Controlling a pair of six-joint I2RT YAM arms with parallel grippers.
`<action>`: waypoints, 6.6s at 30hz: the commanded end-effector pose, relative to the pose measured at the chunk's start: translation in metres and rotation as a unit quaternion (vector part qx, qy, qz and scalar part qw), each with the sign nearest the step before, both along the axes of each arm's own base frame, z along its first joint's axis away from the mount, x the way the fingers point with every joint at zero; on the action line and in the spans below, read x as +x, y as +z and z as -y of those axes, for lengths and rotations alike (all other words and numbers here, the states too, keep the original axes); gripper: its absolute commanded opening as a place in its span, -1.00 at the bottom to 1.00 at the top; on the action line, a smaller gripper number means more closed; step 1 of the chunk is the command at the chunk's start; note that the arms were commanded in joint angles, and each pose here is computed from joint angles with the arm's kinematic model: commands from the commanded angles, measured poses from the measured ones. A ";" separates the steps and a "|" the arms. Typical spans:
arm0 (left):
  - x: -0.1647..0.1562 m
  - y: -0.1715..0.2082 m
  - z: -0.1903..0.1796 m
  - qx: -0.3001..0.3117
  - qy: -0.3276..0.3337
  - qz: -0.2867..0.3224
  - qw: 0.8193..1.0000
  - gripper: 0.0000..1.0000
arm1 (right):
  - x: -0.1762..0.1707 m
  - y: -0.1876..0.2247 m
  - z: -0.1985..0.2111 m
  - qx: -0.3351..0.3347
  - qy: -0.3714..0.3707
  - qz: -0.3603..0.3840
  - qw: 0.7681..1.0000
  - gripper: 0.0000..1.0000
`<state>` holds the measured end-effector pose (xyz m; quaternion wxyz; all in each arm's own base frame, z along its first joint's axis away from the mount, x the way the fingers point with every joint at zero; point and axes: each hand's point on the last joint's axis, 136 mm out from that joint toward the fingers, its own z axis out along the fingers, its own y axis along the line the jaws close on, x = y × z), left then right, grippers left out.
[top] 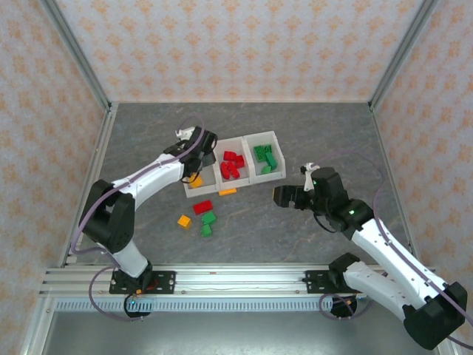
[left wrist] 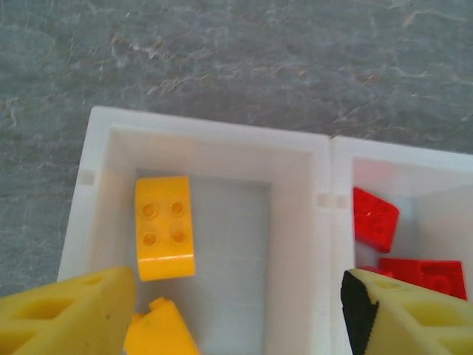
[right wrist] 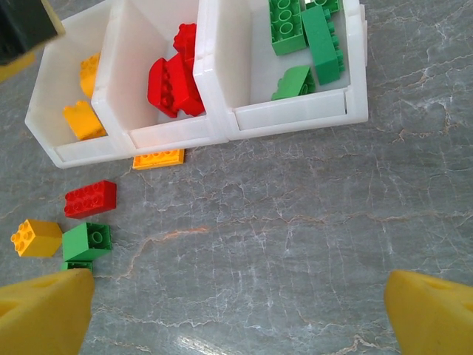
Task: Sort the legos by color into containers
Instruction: Place the lego in the container, then move the lego to the center of the table, then pick up the lego from the center of the table, then place the lego in the container, then pick up the lego from the center of the table.
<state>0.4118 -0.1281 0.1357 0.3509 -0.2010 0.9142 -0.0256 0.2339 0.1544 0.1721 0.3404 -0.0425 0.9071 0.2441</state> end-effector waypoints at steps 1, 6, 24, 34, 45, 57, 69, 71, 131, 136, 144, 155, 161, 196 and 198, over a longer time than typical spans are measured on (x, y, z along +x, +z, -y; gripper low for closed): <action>0.004 0.023 0.004 -0.020 -0.021 0.030 0.999 0.63 | 0.003 -0.002 0.000 0.000 -0.006 0.004 1.000 1.00; -0.024 0.019 0.010 -0.046 -0.046 0.026 0.998 0.99 | 0.003 -0.002 0.001 -0.002 -0.008 0.004 1.000 1.00; -0.120 -0.042 0.094 -0.074 -0.149 -0.059 0.984 0.91 | 0.002 0.005 0.001 0.005 -0.009 0.015 1.000 1.00; -0.084 -0.078 0.101 -0.036 -0.141 -0.109 0.983 0.99 | 0.001 0.009 0.001 0.007 -0.007 0.021 1.000 1.00; -0.034 -0.068 0.085 -0.012 -0.112 -0.091 0.990 0.99 | 0.001 0.010 0.000 0.008 -0.006 0.022 1.000 1.00; -0.067 -0.074 0.100 -0.009 -0.075 -0.082 0.994 0.99 | -0.001 0.009 -0.004 0.014 0.005 0.020 1.000 1.00; -0.062 -0.084 0.096 0.024 0.010 -0.036 0.999 0.96 | -0.003 0.012 -0.006 0.017 0.013 0.026 0.999 1.00; -0.063 -0.092 0.093 0.035 0.016 -0.044 0.998 0.95 | -0.003 0.013 -0.007 0.019 0.016 0.026 0.999 1.00; 0.042 0.061 -0.025 0.155 -0.033 0.029 0.987 -0.13 | 0.004 0.011 0.007 -0.006 -0.028 0.032 0.999 1.00; 0.078 0.053 -0.015 0.155 -0.053 0.026 0.986 -0.13 | 0.003 0.011 0.006 -0.004 -0.025 0.032 0.999 1.00; 0.111 0.009 -0.019 0.133 -0.050 -0.015 0.990 -0.10 | 0.003 0.009 0.004 -0.004 -0.021 0.029 0.999 1.00; 0.102 -0.011 -0.016 0.086 -0.058 -0.027 0.994 -0.01 | 0.003 0.006 0.004 -0.007 -0.019 0.025 0.999 1.00; 0.088 -0.004 -0.014 0.060 -0.061 -0.010 0.996 0.09 | 0.003 0.005 0.003 -0.008 -0.018 0.023 1.000 1.00; -0.114 -0.011 0.016 0.020 -0.074 -0.035 0.996 0.98 | 0.003 -0.005 0.001 -0.016 -0.013 0.006 1.000 1.00; -0.125 -0.027 0.013 0.036 -0.059 -0.066 0.995 0.98 | 0.003 -0.005 0.001 -0.015 -0.013 0.006 1.000 1.00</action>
